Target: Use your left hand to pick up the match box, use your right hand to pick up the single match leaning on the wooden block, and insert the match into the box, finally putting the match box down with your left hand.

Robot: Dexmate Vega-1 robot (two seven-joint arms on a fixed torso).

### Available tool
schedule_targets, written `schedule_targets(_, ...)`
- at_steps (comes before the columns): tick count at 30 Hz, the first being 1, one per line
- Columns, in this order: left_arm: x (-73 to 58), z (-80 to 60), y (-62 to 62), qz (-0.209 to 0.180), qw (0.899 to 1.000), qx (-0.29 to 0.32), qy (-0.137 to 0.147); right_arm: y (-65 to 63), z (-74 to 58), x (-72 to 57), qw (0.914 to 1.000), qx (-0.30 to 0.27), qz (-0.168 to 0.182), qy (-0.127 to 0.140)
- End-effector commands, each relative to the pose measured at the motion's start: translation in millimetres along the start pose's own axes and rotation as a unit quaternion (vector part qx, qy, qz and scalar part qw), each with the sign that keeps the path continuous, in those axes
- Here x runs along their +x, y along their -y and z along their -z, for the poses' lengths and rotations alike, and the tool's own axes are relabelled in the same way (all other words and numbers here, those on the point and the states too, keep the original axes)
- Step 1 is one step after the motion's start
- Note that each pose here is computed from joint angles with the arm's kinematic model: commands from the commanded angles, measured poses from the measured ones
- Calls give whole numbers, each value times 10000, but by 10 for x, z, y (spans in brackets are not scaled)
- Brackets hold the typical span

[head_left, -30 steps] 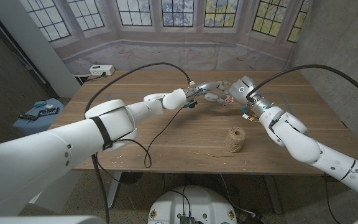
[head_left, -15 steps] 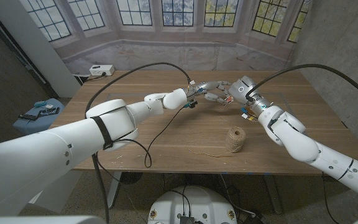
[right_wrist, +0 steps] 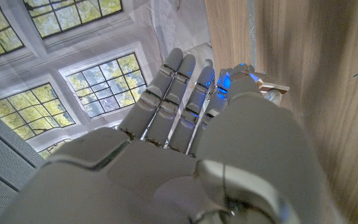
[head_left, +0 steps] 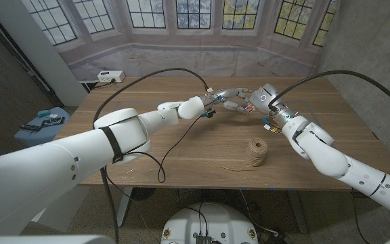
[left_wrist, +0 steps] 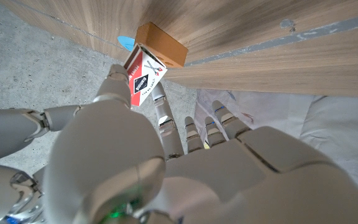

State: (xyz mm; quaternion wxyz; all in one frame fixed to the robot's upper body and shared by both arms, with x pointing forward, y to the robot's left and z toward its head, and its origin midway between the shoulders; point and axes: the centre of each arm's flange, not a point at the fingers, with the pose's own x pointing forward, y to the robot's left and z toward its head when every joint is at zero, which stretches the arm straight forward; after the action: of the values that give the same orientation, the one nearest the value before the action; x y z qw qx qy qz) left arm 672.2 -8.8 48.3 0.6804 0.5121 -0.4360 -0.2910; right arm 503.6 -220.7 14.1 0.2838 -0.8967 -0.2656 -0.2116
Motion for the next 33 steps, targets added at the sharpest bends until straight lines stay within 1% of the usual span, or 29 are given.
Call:
schedule_targets(1, 31, -63, 12, 3, 9999, 21, 109, -23, 20, -17, 10000, 16, 6, -19)
schedule_targets(5, 36, -76, 16, 6, 9999, 33, 135, -27, 22, -23, 10000, 22, 20, 5)
schedule_targets(15, 56, -98, 31, 21, 9999, 46, 154, -43, 52, -54, 10000, 32, -7, -59)
schedule_targets(33, 85, -103, 46, 44, 9999, 18, 104, -59, 50, -83, 9998, 84, -132, -142)
